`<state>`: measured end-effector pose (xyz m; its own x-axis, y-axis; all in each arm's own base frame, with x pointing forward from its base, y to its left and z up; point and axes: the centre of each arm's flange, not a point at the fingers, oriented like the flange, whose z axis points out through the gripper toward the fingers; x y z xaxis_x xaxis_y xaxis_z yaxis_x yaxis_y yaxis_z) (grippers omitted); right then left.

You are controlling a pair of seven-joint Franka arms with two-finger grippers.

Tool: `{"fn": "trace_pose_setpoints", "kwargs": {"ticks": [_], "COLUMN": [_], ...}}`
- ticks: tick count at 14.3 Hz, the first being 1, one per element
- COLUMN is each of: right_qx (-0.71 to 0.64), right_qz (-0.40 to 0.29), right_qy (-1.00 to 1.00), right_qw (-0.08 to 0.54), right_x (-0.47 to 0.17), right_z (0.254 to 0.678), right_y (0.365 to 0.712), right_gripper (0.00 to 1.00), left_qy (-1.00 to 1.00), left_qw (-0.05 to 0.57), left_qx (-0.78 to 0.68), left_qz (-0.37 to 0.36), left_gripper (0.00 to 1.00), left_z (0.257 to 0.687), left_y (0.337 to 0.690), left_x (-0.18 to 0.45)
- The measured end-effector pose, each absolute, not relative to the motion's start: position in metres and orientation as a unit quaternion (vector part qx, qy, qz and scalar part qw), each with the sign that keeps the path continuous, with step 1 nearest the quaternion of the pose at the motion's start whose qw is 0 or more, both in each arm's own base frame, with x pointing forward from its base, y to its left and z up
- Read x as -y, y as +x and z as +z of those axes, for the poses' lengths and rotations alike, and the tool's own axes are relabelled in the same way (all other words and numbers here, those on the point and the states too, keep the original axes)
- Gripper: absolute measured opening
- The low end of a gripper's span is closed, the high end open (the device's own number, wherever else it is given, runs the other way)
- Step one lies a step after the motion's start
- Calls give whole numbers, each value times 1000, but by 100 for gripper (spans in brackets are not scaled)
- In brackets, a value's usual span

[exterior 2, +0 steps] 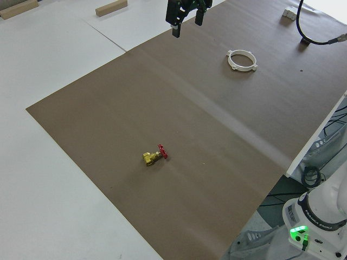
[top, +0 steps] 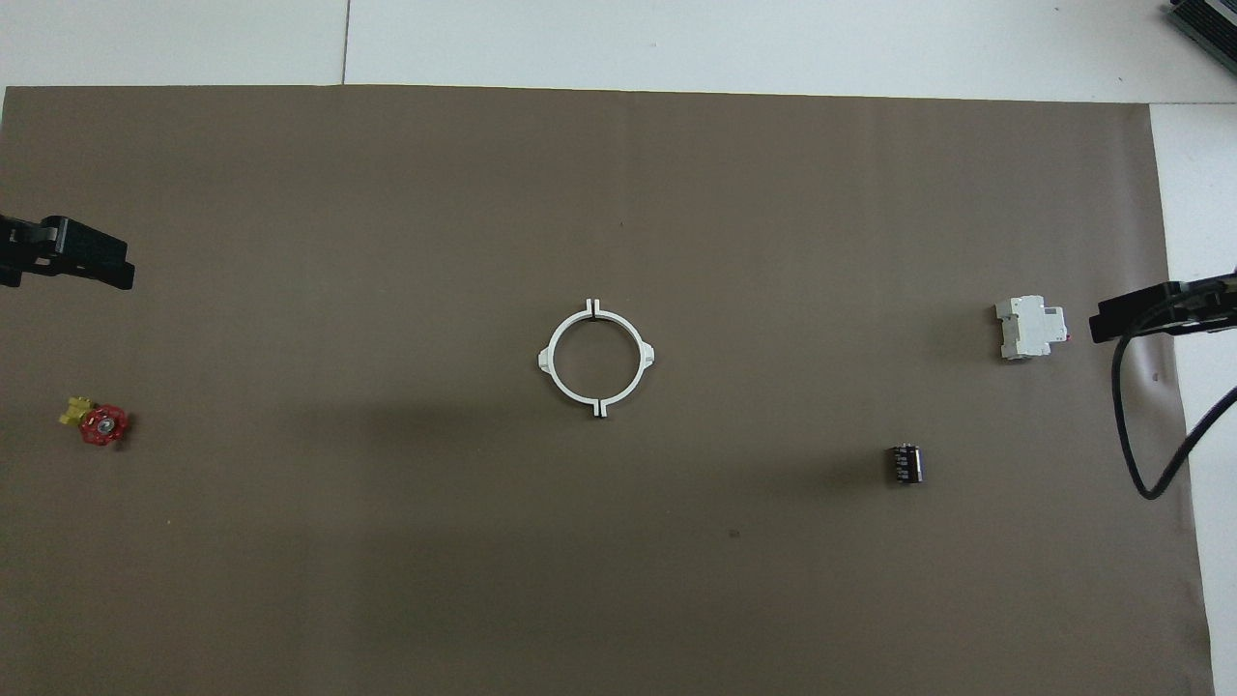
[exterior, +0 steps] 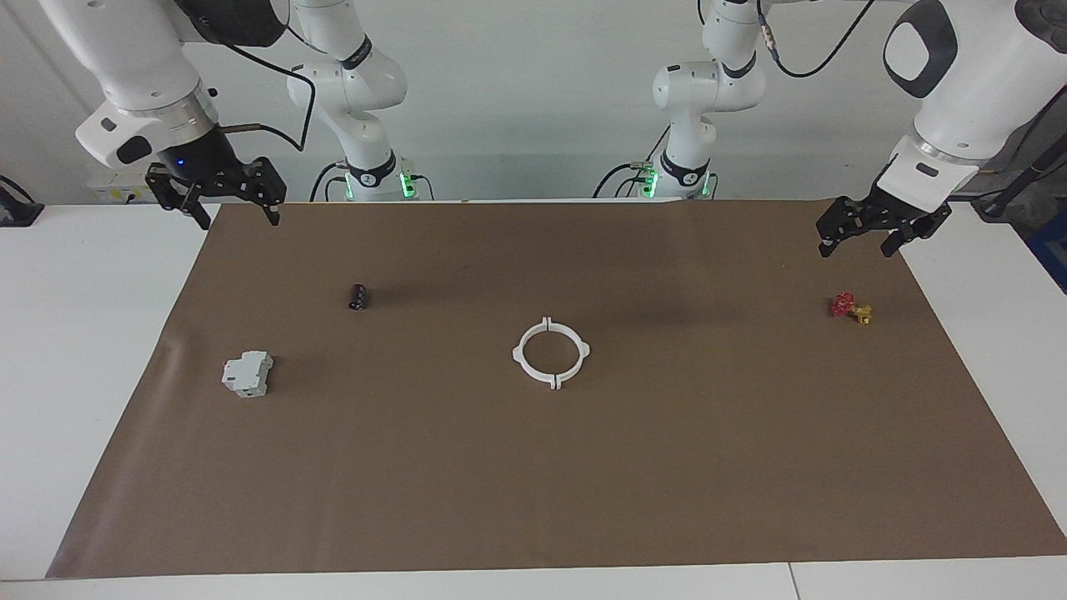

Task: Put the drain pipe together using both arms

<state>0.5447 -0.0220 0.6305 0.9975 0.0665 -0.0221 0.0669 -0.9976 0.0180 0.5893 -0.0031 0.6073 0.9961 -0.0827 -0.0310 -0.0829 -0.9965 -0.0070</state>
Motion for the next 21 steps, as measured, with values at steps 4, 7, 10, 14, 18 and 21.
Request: {"fn": "trace_pose_setpoints", "kwargs": {"ticks": [4,7,10,14,18,21], "right_qx": [-33,-33,-33,-33,-33,-33], "right_qz": [-11,-11,-11,-11,-11,-11], "right_qy": [999,999,999,999,999,999], "right_qw": [9,9,9,9,9,9], "right_x": [22,22,22,22,22,22], "right_z": [630,630,630,630,630,630], "right_y": [545,545,545,545,545,545], "right_gripper": [100,100,100,100,100,100], "left_qy": [-999,-999,-999,-999,-998,-998], "left_qw": [4,3,3,3,3,3], "left_qx": [-36,-33,-19,-14,-14,-13], "left_qz": [34,41,45,49,57,57], "left_gripper": [100,100,100,100,100,100], "left_z": [591,590,589,589,589,590], "left_y": [585,571,564,562,560,559], "left_x": [-1,-3,-1,0,0,0]}}
